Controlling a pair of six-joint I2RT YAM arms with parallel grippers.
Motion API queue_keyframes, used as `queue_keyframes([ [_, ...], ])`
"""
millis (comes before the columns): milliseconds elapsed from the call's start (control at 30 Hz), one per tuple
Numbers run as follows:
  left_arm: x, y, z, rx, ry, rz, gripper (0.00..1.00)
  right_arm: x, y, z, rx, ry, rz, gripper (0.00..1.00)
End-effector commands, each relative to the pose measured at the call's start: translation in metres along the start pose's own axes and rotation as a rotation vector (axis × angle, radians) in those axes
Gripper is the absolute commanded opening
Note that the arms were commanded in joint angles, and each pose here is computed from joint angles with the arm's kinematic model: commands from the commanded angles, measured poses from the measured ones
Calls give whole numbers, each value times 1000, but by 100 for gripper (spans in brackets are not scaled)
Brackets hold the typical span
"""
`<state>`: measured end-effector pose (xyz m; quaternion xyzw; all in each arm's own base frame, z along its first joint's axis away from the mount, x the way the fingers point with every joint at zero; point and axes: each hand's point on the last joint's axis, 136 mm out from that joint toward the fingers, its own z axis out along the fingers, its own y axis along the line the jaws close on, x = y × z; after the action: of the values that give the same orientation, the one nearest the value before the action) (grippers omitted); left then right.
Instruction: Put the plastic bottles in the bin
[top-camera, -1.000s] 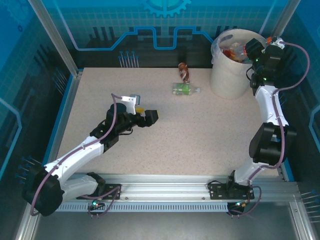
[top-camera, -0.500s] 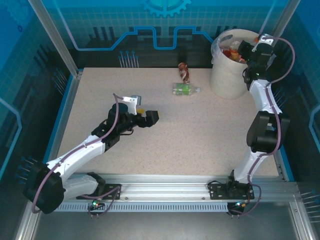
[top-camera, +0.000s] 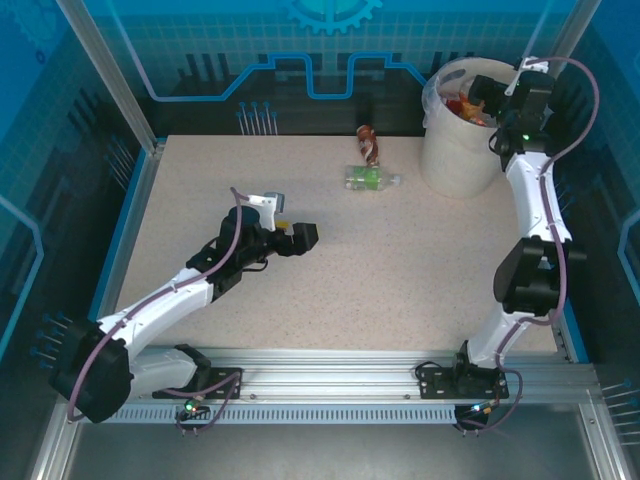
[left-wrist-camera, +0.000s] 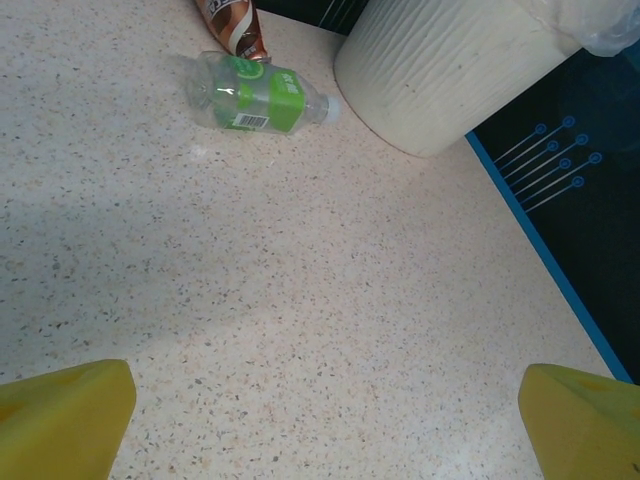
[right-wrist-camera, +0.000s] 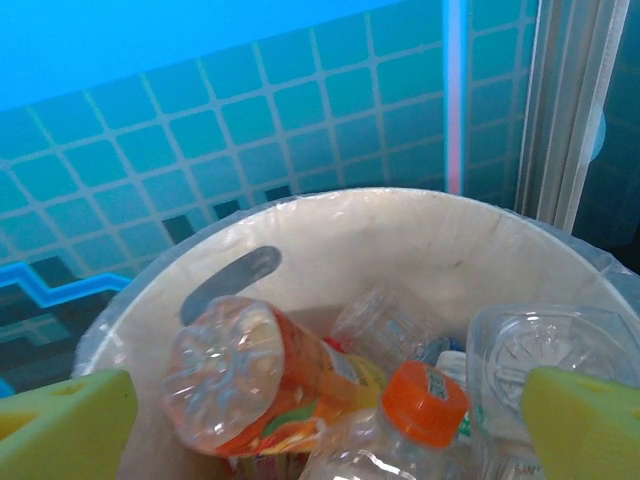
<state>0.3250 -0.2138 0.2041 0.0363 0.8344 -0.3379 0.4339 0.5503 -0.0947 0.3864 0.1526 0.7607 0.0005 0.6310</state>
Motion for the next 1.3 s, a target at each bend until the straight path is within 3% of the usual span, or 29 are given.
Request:
queue_keyframes([
  [0, -8, 10, 1, -59, -15, -21, 99, -19, 33, -36, -102, -6, 10, 100],
  [167, -7, 19, 1, -103, -20, -45, 99, -3, 78, -61, -254, 30, -51, 100],
  [333, -8, 28, 1, -145, -31, -66, 99, 39, 135, -83, -450, 81, -242, 100],
  [467, -9, 35, 0, -180, -40, -86, 99, 95, 185, -101, -652, 131, -488, 100],
  [633, -9, 43, -1, -215, -41, -107, 99, 174, 224, -113, -849, 279, -740, 100],
  [833, -9, 47, -4, -229, -39, -115, 99, 251, 229, -85, -871, 441, -974, 100],
  [1000, -8, 51, -7, -241, -39, -118, 99, 314, 205, -59, -889, 638, -1182, 100],
  [1267, -8, 56, -12, -263, -44, -111, 99, 348, 180, -11, -859, 766, -1298, 100],
])
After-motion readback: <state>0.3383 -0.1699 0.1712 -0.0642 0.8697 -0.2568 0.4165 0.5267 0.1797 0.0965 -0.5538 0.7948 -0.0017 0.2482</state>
